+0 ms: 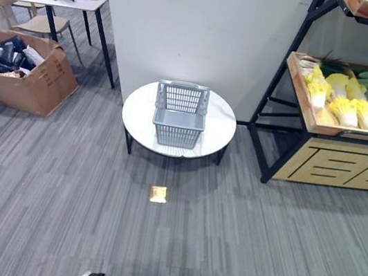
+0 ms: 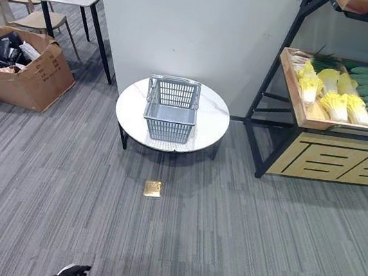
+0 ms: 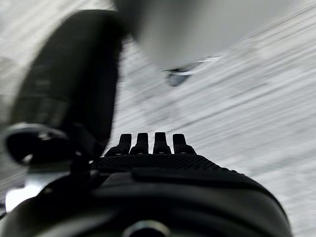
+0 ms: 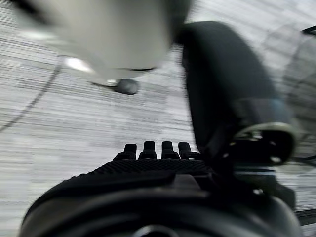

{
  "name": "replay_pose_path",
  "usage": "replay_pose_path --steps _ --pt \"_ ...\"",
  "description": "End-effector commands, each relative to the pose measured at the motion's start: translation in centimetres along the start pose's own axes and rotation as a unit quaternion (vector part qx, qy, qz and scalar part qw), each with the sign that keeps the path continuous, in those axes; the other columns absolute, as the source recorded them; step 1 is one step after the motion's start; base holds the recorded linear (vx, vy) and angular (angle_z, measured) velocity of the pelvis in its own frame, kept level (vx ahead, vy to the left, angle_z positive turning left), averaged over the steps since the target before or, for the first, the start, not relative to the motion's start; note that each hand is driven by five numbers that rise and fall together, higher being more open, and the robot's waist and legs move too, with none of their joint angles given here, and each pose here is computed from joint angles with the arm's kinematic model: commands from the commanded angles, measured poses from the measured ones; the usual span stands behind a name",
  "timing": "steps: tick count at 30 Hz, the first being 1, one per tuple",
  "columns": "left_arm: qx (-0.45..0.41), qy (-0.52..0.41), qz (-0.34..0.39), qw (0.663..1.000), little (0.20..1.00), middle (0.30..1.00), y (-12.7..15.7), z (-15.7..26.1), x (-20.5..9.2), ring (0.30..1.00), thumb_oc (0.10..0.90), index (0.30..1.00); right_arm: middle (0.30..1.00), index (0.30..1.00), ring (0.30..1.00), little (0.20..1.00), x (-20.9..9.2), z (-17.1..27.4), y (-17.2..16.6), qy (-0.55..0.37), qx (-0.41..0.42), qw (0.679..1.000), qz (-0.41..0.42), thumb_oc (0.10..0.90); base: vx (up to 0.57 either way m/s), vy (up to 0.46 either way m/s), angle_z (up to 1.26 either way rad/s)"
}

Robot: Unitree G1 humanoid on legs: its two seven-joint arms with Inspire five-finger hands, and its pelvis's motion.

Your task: Get the vegetables into the basket

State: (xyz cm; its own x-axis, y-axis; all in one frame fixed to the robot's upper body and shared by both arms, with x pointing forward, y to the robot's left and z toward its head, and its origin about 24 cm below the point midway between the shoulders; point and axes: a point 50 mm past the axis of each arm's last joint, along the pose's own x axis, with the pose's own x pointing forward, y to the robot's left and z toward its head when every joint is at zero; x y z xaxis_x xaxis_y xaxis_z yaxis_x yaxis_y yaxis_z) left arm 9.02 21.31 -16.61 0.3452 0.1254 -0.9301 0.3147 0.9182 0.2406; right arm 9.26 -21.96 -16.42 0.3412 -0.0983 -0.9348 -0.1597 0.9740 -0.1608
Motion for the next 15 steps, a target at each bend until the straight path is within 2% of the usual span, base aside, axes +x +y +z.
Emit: replay_pose_path --steps 1,15 --pt "0.005 -0.001 -0.022 1.000 1.000 1.000 -1.33 0.79 0.16 1.000 0.900 1.000 1.000 1.000 1.000 1.000 -0.16 -1.67 -0.40 0.045 -0.010 0.999 -0.003 0.900 0.00 0.000 0.00" --pt "-0.003 0.000 -0.025 1.000 1.000 1.000 -1.49 0.78 0.15 1.000 0.900 1.000 1.000 1.000 1.000 1.000 -0.20 -1.78 -0.58 0.047 -0.013 0.999 -0.005 0.900 0.00 0.000 0.00"
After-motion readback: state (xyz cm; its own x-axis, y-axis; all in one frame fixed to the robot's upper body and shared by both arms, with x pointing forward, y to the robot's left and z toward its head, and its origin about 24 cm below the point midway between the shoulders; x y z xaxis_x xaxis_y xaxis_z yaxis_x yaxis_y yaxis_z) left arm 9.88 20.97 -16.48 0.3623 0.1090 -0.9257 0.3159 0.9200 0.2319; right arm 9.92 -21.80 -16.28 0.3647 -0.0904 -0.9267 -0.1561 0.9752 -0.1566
